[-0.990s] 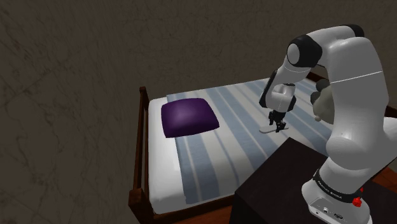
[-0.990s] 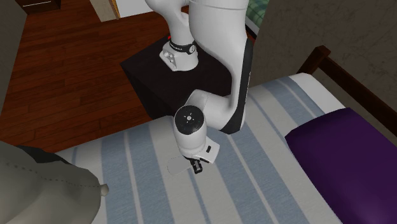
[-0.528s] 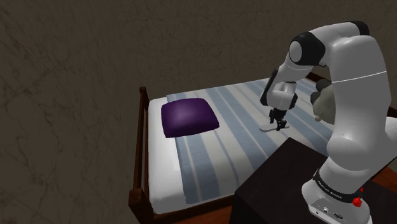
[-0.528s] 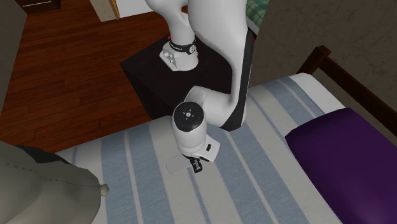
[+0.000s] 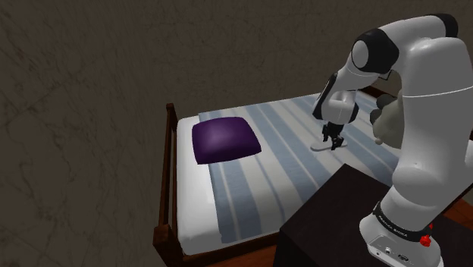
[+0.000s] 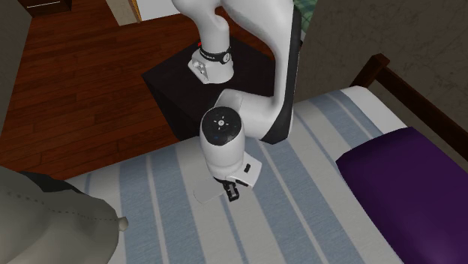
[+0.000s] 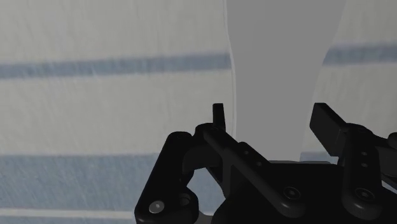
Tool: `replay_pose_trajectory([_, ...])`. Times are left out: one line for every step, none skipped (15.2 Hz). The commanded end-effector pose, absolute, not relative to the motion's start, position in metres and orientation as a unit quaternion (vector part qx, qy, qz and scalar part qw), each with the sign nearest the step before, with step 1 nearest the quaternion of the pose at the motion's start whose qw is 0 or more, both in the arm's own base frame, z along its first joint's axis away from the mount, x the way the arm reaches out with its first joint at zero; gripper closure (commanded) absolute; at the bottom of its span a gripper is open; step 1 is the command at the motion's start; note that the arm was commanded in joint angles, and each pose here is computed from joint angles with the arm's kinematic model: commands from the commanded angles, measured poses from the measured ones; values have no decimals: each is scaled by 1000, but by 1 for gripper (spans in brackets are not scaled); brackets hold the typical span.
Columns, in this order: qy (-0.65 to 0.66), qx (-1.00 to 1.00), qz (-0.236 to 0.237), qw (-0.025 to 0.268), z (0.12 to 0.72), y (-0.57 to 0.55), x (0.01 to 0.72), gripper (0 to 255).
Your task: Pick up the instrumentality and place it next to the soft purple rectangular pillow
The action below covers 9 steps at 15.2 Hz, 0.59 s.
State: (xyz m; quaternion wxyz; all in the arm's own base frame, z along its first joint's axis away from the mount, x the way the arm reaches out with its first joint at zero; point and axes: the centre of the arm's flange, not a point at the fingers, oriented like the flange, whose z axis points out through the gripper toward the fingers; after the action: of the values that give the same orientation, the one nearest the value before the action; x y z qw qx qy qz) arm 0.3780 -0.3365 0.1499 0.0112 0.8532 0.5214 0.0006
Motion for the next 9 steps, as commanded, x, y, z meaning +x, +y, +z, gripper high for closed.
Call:
replay_pose_trajectory([521, 853, 1, 11, 161, -336, 378, 255])
replay_pose_trajectory([521, 853, 1, 11, 166, -336, 378, 255])
replay_pose_trajectory([521, 853, 1, 11, 171, -336, 378, 255])
replay_pose_trajectory([521, 853, 1, 11, 177, -336, 378, 255])
replay_pose_trajectory([521, 853, 1, 11, 182, -336, 378, 255])
replay_pose_trajectory([521, 853, 1, 11, 187, -336, 378, 255])
replay_pose_trajectory([521, 853, 1, 11, 192, -336, 378, 255])
replay_pose_trajectory([521, 853, 1, 11, 198, -336, 378, 255])
replay_pose_trajectory([521, 853, 1, 11, 203, -336, 378, 255])
